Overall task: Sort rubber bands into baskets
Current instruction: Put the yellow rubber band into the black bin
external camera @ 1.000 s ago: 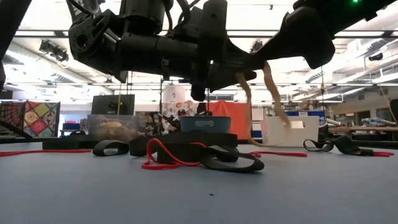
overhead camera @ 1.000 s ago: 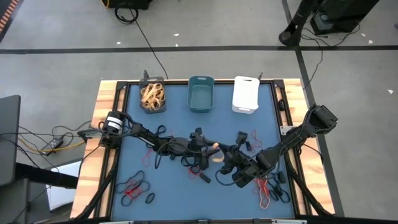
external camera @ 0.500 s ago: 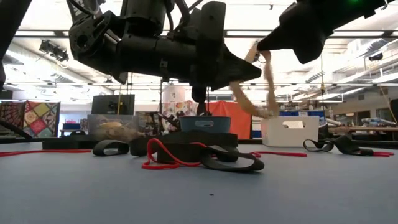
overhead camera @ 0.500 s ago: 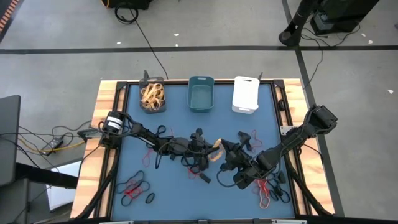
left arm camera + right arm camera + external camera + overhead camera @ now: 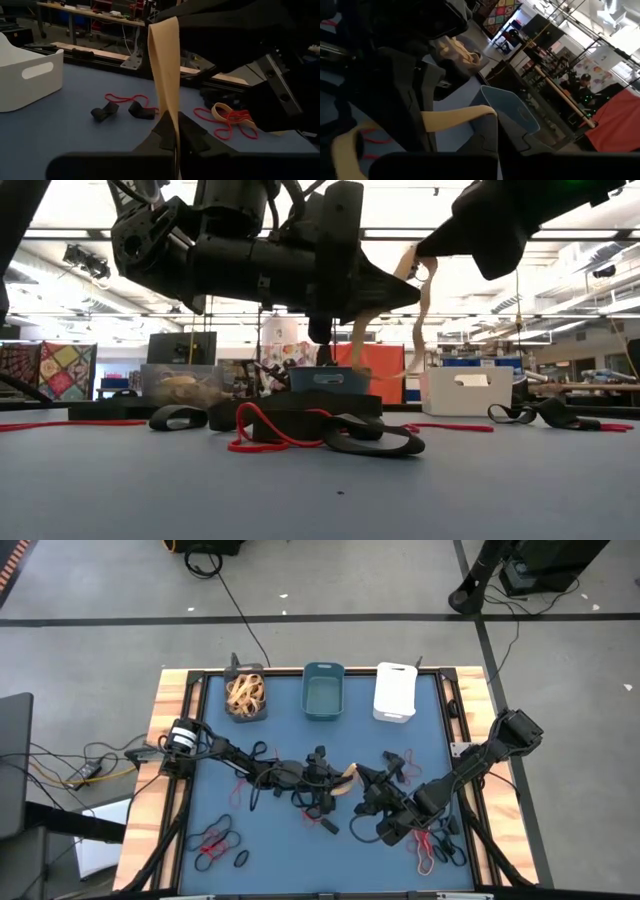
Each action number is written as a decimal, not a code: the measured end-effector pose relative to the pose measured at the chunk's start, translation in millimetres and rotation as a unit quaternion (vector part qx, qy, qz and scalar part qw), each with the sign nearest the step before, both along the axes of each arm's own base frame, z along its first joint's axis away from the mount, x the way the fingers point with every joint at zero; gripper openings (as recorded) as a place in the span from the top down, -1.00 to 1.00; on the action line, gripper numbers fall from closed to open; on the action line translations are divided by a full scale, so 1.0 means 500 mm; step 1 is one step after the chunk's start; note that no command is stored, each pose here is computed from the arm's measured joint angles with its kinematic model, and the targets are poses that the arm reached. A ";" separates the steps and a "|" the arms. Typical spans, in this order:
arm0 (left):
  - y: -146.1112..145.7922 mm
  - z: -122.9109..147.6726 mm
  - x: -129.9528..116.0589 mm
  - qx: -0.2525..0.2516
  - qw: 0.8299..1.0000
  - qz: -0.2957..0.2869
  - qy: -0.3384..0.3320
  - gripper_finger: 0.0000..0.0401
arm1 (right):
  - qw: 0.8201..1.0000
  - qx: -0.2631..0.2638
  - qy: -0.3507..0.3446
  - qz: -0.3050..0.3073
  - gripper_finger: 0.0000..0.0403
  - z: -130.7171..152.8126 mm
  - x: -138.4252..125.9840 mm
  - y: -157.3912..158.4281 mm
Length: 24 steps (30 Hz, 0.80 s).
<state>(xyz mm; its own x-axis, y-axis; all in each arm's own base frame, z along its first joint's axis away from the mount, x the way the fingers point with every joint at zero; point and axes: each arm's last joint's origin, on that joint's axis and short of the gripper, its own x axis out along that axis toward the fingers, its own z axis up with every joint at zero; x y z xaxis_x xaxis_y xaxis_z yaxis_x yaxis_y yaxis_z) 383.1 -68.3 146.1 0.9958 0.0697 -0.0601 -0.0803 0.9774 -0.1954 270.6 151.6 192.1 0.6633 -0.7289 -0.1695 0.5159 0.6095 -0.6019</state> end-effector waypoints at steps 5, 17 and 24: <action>0.008 0.005 -0.003 0.011 1.000 0.004 0.017 0.99 | 0.999 0.040 0.002 0.017 0.93 -0.004 0.002 0.000; 0.112 0.171 -0.110 0.066 0.967 0.179 0.170 1.00 | 0.977 0.211 0.035 0.014 0.34 -0.032 -0.001 -0.027; 0.194 0.242 -0.225 0.071 0.918 0.305 0.245 1.00 | 0.975 0.219 0.037 -0.004 0.24 -0.036 -0.003 -0.037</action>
